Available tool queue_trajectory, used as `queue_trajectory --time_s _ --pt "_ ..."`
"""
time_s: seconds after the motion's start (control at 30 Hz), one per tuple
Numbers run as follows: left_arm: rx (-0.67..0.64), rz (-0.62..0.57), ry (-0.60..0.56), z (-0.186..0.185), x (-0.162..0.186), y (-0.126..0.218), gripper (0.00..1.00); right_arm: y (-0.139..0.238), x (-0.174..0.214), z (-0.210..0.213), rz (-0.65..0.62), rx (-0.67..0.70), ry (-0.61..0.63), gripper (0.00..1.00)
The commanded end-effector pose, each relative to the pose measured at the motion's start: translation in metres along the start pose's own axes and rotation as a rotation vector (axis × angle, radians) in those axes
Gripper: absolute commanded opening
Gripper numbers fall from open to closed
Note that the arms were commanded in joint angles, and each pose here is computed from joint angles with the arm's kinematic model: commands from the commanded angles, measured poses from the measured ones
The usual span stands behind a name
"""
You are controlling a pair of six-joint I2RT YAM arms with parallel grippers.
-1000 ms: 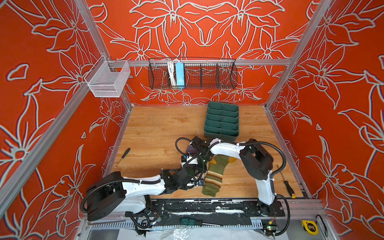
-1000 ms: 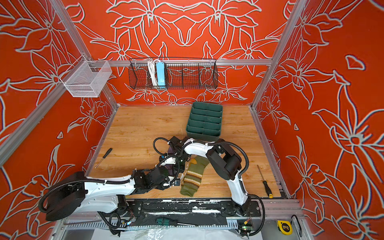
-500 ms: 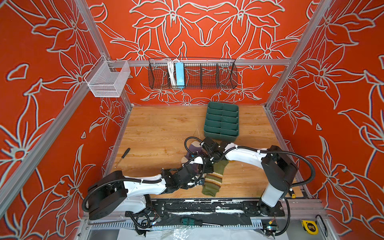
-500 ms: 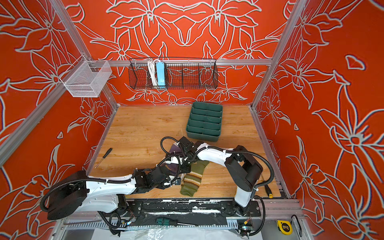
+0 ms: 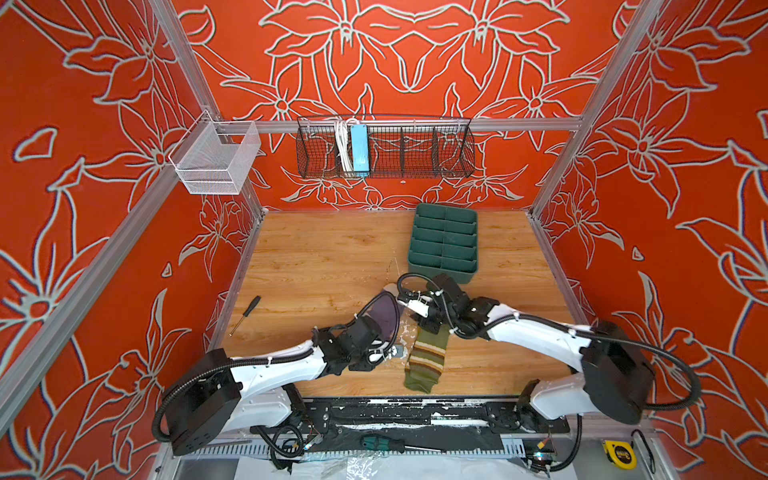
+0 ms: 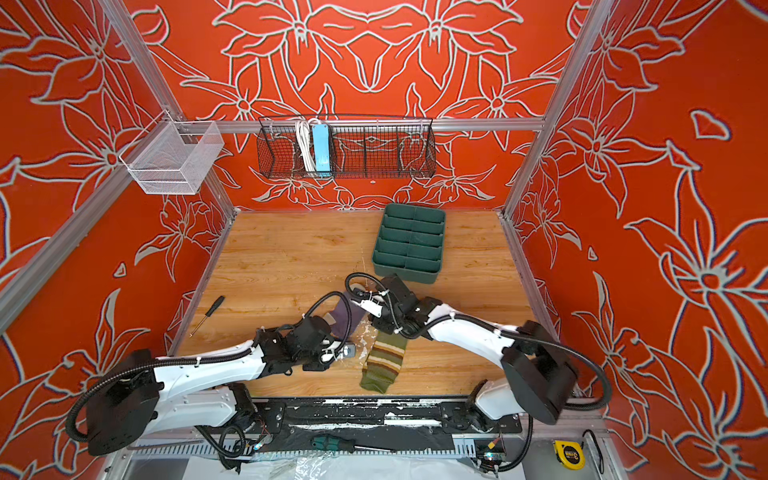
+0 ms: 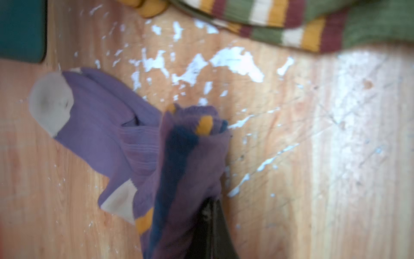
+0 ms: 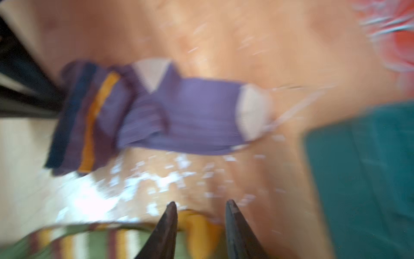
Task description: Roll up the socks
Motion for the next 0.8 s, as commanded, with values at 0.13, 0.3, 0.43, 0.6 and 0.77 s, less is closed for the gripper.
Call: queue_trajectory --time_s 0.13,0.3,0.43,0.6,0.77 --pt "0.235 -0.005 0.109 -0.007 -0.002 0.002 0.00 0.044 -0.029 -0.018 -0.204 0.132 0.050 0.36" --pt "0.284 0.012 0.165 0.004 -0.004 -0.006 0.00 0.059 -0.027 0.009 -0.311 0.133 0.250 0.35" --pt "0.308 0.022 0.204 0.008 -0.003 -0.009 0.00 0.053 -0.020 0.050 -0.289 0.162 0.583 0.40" --pt "0.299 0.012 0.248 0.015 -0.001 -0.010 0.00 0.035 -0.008 0.104 -0.260 0.132 0.851 0.47" --pt "0.304 0.000 0.266 0.019 -0.002 -0.009 0.00 0.024 -0.007 0.143 -0.290 0.100 1.003 0.49"
Point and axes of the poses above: each gripper's point midway between its finger pads, its own y axis back along the fingers, its own z axis along the line the jaws close on, x = y × z, the point moved 3 cm from there along y, back along the fingers, and after that the axes turned 1 degree about y, right-handed, at the moved point
